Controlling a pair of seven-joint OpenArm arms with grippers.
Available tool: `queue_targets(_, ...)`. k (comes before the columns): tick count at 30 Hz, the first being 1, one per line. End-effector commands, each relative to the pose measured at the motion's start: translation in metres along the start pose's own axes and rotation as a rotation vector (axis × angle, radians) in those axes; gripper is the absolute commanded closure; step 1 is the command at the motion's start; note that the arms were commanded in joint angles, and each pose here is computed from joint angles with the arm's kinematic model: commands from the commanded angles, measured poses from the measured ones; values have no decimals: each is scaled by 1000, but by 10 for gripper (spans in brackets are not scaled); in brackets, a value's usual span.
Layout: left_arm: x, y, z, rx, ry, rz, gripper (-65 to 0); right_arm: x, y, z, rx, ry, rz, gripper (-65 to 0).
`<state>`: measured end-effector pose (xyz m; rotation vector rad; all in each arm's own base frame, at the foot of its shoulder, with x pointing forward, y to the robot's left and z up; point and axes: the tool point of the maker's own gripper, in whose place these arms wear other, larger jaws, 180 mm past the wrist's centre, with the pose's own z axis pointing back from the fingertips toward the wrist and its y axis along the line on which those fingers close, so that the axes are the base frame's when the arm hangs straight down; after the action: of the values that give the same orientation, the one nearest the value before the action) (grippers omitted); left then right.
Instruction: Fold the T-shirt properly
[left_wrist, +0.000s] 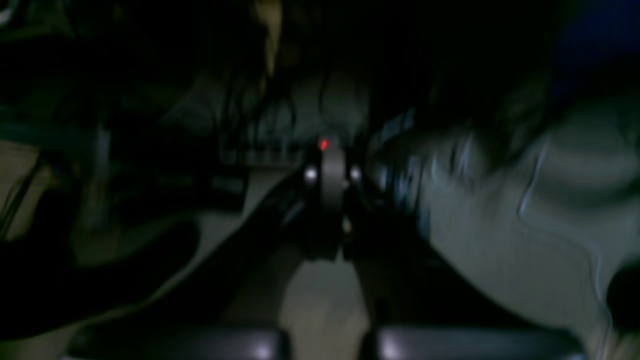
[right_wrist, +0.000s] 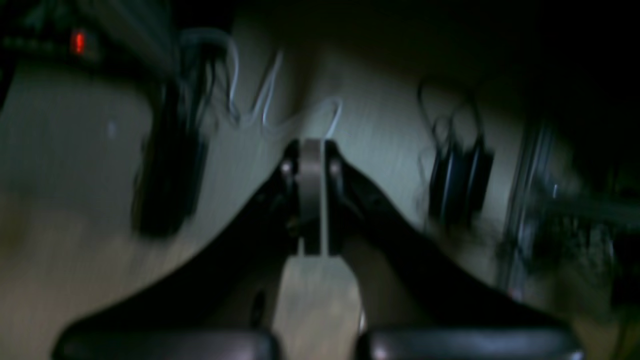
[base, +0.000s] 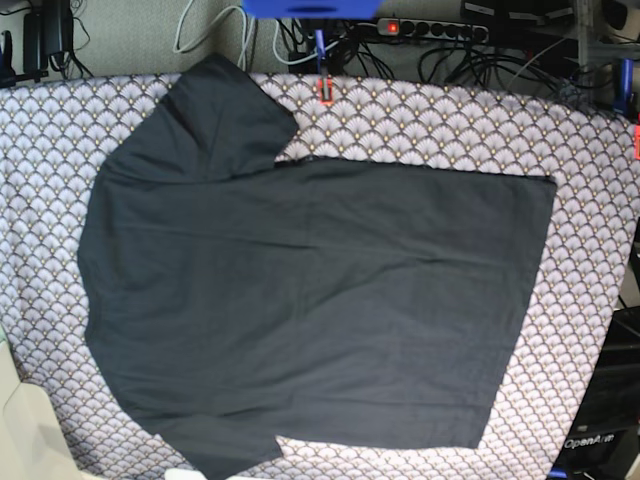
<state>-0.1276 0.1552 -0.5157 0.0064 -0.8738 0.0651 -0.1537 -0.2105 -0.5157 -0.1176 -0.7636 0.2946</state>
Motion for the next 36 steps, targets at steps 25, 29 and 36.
queue_targets(25, 324, 44, -102, 83, -212, 36, 0, 317, -78, -68, -3, -360, -257, 0)
queue_targets(29, 333, 66, -118, 143, -151, 50, 0, 321, -80, -96, 54, -257, -283, -39)
queue_targets(36, 346, 73, -134, 144, -99, 40, -43, 326, -82, -102, 81, -243, -357, -219)
